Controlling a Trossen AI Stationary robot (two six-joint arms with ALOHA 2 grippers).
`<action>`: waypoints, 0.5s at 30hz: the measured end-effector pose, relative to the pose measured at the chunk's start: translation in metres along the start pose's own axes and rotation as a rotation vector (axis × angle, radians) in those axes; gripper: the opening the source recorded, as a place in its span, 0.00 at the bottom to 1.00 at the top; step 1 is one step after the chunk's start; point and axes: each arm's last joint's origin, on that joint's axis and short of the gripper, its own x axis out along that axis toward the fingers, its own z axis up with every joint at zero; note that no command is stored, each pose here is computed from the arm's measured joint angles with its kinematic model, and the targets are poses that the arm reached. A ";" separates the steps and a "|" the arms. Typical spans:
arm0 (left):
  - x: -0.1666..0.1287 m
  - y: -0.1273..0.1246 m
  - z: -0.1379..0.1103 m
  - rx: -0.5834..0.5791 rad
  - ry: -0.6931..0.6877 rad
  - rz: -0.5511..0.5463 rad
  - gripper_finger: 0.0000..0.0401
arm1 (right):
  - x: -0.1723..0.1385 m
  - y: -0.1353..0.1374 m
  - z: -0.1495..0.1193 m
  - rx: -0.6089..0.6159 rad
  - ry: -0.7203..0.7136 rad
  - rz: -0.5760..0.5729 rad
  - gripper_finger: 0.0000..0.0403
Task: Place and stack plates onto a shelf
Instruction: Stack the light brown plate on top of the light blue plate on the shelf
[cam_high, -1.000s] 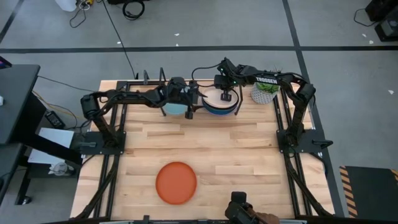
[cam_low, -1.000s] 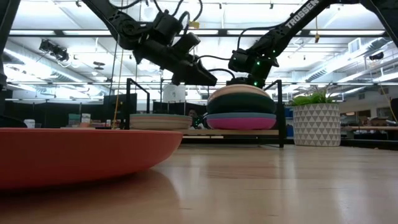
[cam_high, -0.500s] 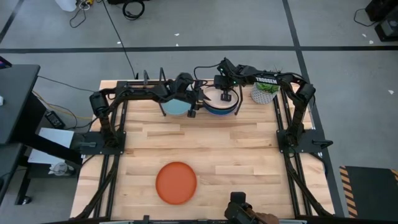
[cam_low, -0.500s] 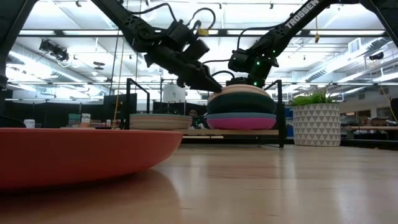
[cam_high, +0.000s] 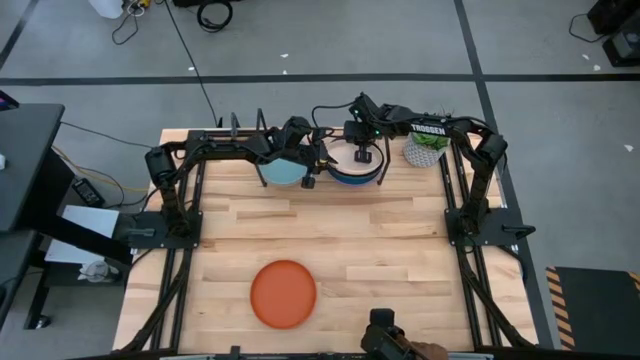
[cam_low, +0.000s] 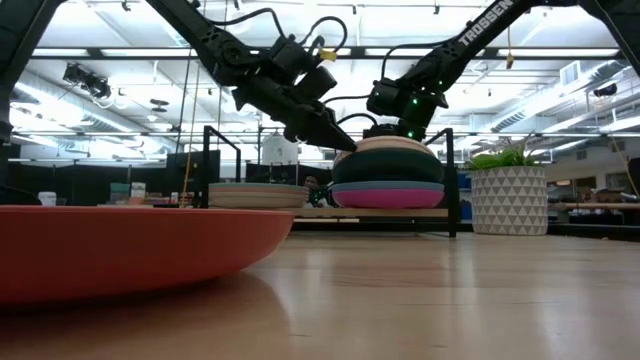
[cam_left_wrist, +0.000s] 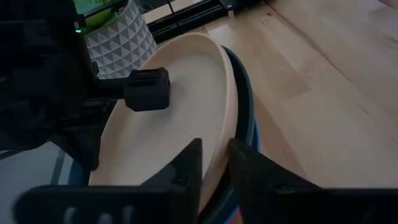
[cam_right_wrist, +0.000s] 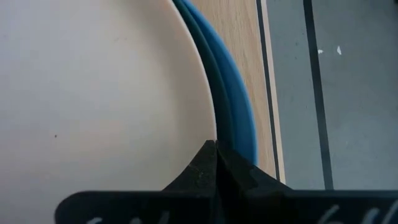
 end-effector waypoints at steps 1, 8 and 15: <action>0.000 0.000 0.000 0.000 0.000 0.000 0.18 | 0.000 0.000 0.000 0.000 -0.001 0.001 0.02; 0.001 -0.003 0.001 0.018 -0.006 -0.020 0.04 | -0.001 0.001 0.002 0.037 -0.031 0.034 0.03; 0.001 -0.003 0.001 -0.027 -0.022 -0.042 0.04 | -0.037 0.008 0.011 0.062 -0.051 -0.035 0.15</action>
